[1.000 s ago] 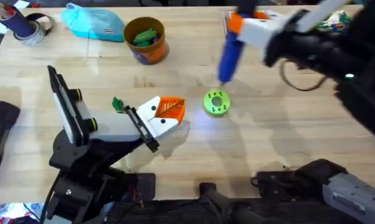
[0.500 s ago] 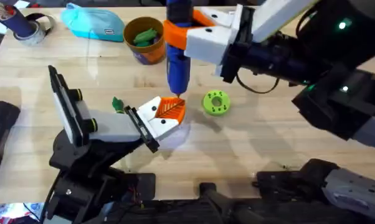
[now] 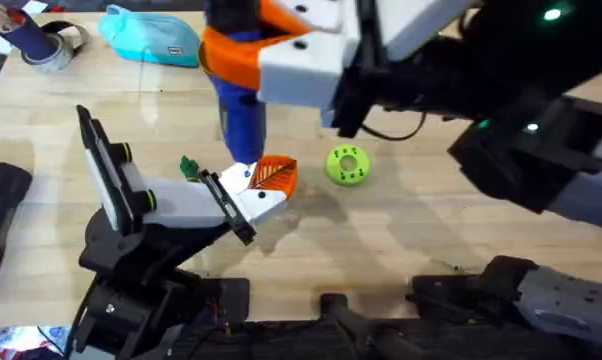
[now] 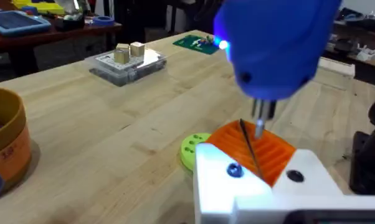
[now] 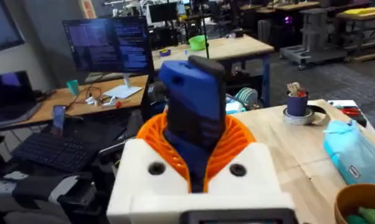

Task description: Pick up the gripper from the table and insert it into the empty holder that is missing its gripper. Then pick up a screw, insert it into the mounting hole, and use the screwdriver to tighten it. Finally, clean up the table by picking up the vegetable and placing it into the bucket.

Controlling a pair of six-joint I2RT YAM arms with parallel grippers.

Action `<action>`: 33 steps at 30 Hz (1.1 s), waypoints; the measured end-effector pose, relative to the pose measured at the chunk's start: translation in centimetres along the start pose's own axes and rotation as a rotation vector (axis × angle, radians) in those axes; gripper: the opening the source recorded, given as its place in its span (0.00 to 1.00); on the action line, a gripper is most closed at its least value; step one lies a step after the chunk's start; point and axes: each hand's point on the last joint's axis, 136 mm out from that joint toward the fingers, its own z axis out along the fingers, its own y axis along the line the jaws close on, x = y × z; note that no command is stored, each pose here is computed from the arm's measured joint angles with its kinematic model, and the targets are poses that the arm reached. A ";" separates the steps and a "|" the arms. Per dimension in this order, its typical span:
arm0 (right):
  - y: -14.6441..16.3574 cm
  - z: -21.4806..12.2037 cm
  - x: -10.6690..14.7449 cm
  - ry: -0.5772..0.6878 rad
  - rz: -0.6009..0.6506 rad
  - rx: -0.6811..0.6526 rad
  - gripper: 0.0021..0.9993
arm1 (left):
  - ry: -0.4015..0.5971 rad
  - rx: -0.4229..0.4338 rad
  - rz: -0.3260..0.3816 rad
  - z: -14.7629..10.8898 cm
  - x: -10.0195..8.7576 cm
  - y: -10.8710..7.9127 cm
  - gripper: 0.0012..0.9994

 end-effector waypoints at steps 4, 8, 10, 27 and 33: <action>0.3 0.7 1.1 0.020 -0.010 -0.018 0.08 | 0.000 0.000 0.000 0.0 0.0 0.0 0.01; 0.6 0.9 1.3 0.022 -0.041 -0.029 0.08 | 0.000 0.000 0.000 0.0 0.0 0.0 0.01; 0.6 1.0 1.3 0.023 -0.049 -0.029 0.08 | 0.000 0.000 0.000 0.0 0.0 0.0 0.01; 0.0 1.2 2.4 0.052 -0.057 -0.013 0.08 | 0.000 0.000 0.000 0.0 0.0 0.0 0.01; 0.0 1.2 2.4 0.053 -0.055 -0.012 0.08 | 0.000 0.000 0.000 0.0 0.0 0.0 0.01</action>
